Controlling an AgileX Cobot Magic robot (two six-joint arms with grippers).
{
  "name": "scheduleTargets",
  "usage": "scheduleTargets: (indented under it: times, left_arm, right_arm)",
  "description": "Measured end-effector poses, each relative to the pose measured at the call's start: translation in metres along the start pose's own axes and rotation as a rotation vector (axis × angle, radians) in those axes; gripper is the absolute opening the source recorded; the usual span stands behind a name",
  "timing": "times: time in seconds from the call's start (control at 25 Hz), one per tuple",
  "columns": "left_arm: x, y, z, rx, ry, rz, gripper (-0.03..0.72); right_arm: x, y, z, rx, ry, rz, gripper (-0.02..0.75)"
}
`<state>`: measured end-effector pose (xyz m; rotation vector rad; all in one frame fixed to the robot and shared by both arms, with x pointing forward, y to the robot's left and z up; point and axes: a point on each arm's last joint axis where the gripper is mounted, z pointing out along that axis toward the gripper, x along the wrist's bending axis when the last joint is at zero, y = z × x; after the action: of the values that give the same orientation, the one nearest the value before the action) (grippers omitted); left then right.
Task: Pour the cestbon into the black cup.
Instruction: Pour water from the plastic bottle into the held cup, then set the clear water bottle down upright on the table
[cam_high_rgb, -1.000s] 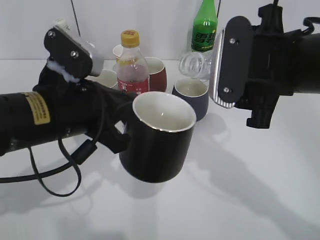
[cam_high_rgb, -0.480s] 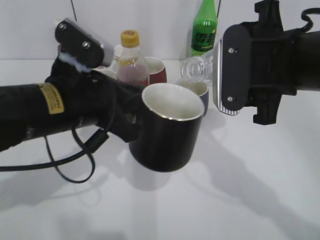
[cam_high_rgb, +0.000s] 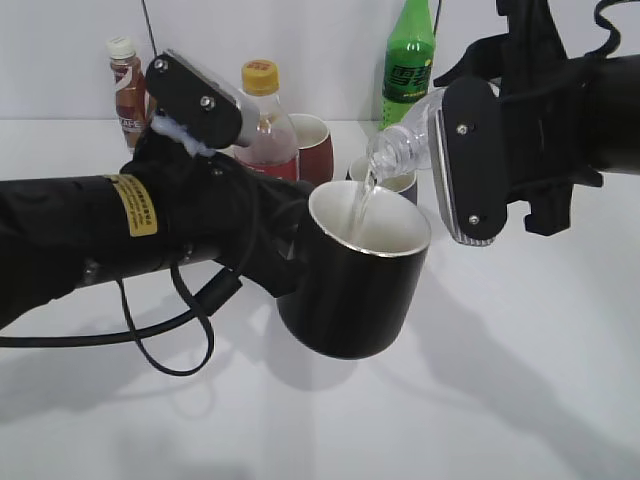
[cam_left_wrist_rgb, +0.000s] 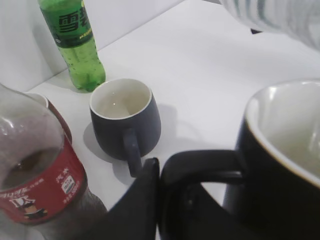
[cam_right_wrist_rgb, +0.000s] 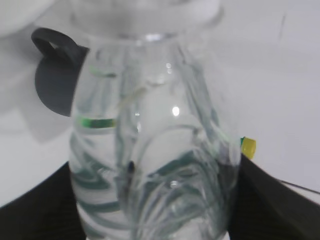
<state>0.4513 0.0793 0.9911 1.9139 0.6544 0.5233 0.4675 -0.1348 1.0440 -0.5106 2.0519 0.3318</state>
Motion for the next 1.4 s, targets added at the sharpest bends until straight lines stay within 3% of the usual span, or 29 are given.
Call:
scheduleTargets:
  times: [0.52, 0.8, 1.04, 1.2, 1.4]
  left_arm:
    - [0.000, 0.000, 0.000, -0.001, 0.000, 0.000, 0.047]
    - [0.000, 0.007, -0.006, -0.026, 0.003, 0.000, 0.047]
    - [0.007, 0.018, -0.026, -0.075, 0.033, -0.004, 0.047]
    - [0.015, 0.018, -0.049, -0.110, 0.069, -0.020, 0.047]
    - [0.032, 0.010, -0.087, -0.160, 0.160, -0.045, 0.047]
  right_arm:
    - [0.000, 0.000, 0.000, -0.004, -0.003, 0.011, 0.515]
    - [0.000, 0.006, -0.001, -0.061, 0.024, 0.473, 0.515]
    - [-0.011, 0.013, -0.013, -0.195, -0.062, 0.789, 0.515]
    - [-0.003, 0.010, -0.021, -0.240, -0.096, 0.966, 0.515]
    - [0.020, -0.016, -0.017, -0.183, -0.139, 1.196, 0.515]
